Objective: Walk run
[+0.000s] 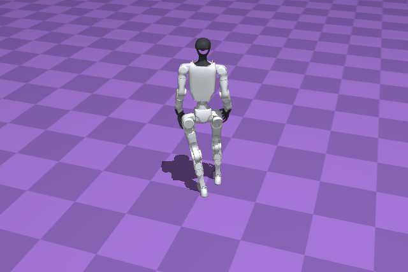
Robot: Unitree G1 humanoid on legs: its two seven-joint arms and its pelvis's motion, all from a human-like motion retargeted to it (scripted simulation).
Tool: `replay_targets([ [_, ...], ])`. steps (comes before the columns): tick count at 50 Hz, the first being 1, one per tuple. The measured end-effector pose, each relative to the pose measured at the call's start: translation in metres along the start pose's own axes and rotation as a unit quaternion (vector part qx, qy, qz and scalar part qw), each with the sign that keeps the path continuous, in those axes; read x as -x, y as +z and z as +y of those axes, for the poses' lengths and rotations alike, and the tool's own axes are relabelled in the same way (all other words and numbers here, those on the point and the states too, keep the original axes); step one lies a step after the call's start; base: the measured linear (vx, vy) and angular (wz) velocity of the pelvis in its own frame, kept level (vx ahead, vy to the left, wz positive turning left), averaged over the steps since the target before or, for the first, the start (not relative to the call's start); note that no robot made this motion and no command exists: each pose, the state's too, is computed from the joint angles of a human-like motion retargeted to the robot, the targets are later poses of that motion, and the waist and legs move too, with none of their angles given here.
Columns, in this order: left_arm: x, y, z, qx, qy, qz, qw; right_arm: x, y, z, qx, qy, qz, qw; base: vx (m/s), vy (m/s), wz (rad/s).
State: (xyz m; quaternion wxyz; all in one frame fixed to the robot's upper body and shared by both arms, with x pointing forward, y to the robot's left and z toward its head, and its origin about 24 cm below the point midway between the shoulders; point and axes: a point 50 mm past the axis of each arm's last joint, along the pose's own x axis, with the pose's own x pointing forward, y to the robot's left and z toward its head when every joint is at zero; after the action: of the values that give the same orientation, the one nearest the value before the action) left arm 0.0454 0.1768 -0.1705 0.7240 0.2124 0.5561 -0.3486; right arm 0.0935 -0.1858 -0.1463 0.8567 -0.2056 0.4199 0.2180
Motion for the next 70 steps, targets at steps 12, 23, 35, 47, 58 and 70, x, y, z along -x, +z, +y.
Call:
replay_targets([
  [12, -0.004, -0.006, -0.015, -0.013, -0.031, 0.034, 0.999, 0.001, -0.002, -0.002, -0.028, -0.003, 0.009, 1.000, 0.70, -0.36, 0.49],
  [23, -0.005, 0.009, -0.005, 0.017, 0.037, -0.014, 0.999, 0.002, -0.014, -0.006, -0.008, 0.041, 0.076, 0.996, 0.71, -0.51, 0.24],
  [35, 0.004, 0.038, 0.027, 0.016, 0.137, -0.112, 0.984, 0.010, -0.036, 0.017, -0.002, 0.101, 0.140, 0.985, 0.55, -0.35, -0.60],
  [47, 0.001, 0.035, 0.022, 0.028, 0.106, -0.099, 0.989, 0.015, -0.048, 0.025, 0.019, 0.151, 0.181, 0.972, 0.70, -0.26, -0.34],
  [58, 0.008, 0.010, 0.034, 0.017, 0.054, -0.022, 0.998, 0.005, -0.037, 0.025, 0.025, 0.125, 0.173, 0.977, 0.88, -0.23, -0.61],
  [70, -0.001, 0.006, 0.005, -0.056, 0.031, 0.004, 0.998, 0.003, -0.011, -0.004, 0.002, 0.027, 0.051, 0.998, 0.58, 0.02, 0.96],
])
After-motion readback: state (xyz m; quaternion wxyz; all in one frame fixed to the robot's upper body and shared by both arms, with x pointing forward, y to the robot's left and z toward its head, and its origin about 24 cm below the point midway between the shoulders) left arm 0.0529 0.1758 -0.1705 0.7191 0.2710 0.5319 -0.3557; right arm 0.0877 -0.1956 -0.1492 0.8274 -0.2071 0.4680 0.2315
